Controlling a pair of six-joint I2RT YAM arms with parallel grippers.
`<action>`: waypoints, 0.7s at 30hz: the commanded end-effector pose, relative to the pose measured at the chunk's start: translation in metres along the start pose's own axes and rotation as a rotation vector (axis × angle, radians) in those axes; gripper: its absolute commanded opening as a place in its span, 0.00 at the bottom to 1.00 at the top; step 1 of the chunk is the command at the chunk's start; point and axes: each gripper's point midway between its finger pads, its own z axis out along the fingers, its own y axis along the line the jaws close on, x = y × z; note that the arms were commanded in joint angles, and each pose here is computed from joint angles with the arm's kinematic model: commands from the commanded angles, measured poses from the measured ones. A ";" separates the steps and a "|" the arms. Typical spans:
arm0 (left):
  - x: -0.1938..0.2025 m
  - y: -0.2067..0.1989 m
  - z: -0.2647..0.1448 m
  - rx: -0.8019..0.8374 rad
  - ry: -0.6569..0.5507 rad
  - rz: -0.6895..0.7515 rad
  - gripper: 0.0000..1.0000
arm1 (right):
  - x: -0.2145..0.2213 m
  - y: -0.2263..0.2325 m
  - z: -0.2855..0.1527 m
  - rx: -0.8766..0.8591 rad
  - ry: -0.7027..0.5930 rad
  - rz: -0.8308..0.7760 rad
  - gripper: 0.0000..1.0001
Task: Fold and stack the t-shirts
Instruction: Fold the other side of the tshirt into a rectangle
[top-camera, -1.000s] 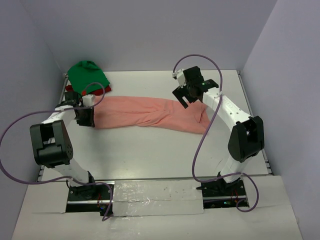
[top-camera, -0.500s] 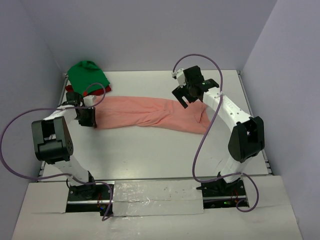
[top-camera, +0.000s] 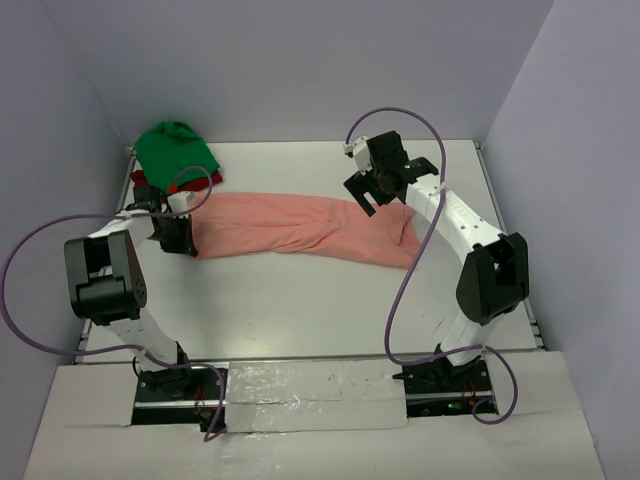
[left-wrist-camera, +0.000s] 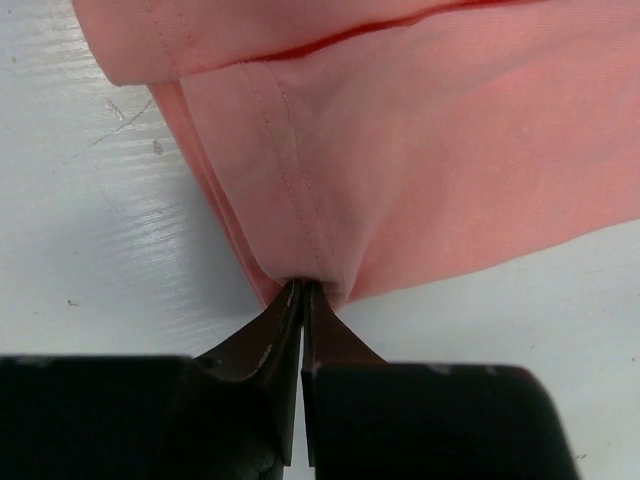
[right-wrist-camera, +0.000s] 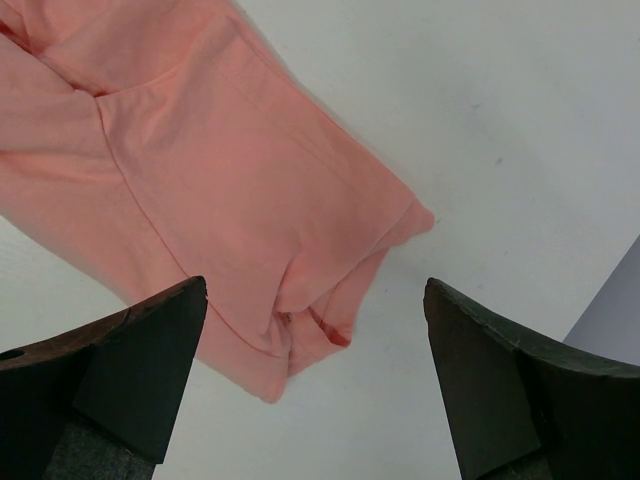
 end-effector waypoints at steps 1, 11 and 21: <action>-0.004 -0.003 0.003 0.024 -0.018 0.000 0.10 | -0.019 -0.011 -0.021 0.036 -0.062 0.010 0.95; -0.006 0.017 -0.013 -0.118 -0.061 0.043 0.08 | -0.001 0.017 -0.020 -0.054 -0.004 -0.013 0.95; -0.020 0.045 -0.034 -0.221 -0.135 0.045 0.07 | 0.093 0.106 0.012 -0.229 0.266 -0.239 0.94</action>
